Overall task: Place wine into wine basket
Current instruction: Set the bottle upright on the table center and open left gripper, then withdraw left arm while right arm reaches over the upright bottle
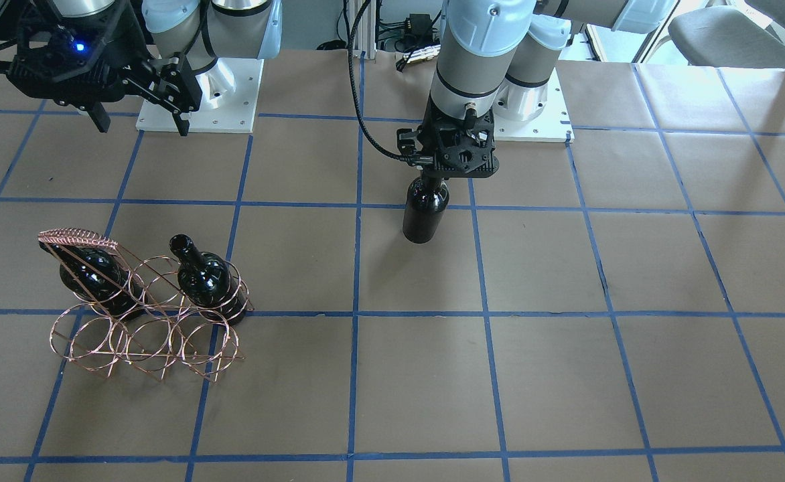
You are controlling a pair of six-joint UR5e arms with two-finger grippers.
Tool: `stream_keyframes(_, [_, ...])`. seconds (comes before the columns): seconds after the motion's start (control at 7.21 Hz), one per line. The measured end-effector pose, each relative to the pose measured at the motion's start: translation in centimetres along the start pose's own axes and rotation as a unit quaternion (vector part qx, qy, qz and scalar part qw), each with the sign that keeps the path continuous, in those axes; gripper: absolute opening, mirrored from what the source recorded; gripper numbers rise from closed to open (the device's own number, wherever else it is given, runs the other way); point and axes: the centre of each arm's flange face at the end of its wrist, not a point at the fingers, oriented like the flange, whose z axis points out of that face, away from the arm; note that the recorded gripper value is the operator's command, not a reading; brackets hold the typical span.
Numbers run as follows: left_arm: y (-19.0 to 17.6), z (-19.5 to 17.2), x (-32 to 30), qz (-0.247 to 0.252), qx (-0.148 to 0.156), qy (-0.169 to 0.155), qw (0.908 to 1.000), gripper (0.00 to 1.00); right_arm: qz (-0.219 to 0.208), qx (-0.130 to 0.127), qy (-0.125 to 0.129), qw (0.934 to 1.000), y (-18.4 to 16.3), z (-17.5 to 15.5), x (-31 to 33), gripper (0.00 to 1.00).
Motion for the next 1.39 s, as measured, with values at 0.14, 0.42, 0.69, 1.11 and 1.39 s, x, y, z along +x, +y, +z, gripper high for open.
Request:
stream_keyframes(0.14, [-0.1, 0.2, 0.1, -0.001, -0.002, 0.000, 1.0000, 0.16, 0.003, -0.001, 0.001, 1.0000, 0.1, -0.1, 0.0, 1.00])
stream_keyframes(0.42, [-0.3, 0.5, 0.2, 0.001, -0.005, -0.001, 1.0000, 0.63, 0.005, -0.002, 0.002, 1.0000, 0.3, -0.1, 0.0, 1.00])
stream_keyframes(0.69, [-0.3, 0.6, 0.3, 0.003, -0.007, -0.001, 1.0000, 0.93, 0.005, -0.003, 0.002, 1.0000, 0.3, 0.0, 0.0, 1.00])
stream_keyframes(1.11, [-0.4, -0.7, 0.0, 0.006, 0.008, -0.002, 0.9999, 1.00, 0.010, -0.004, -0.004, 0.9999, 0.7, -0.1, -0.4, 1.00])
stream_keyframes(1.39, [-1.4, -3.8, -1.3, -0.008, 0.032, -0.002, 0.9995, 1.00, 0.022, -0.004, -0.006, 0.9997, 0.6, 0.1, -0.5, 1.00])
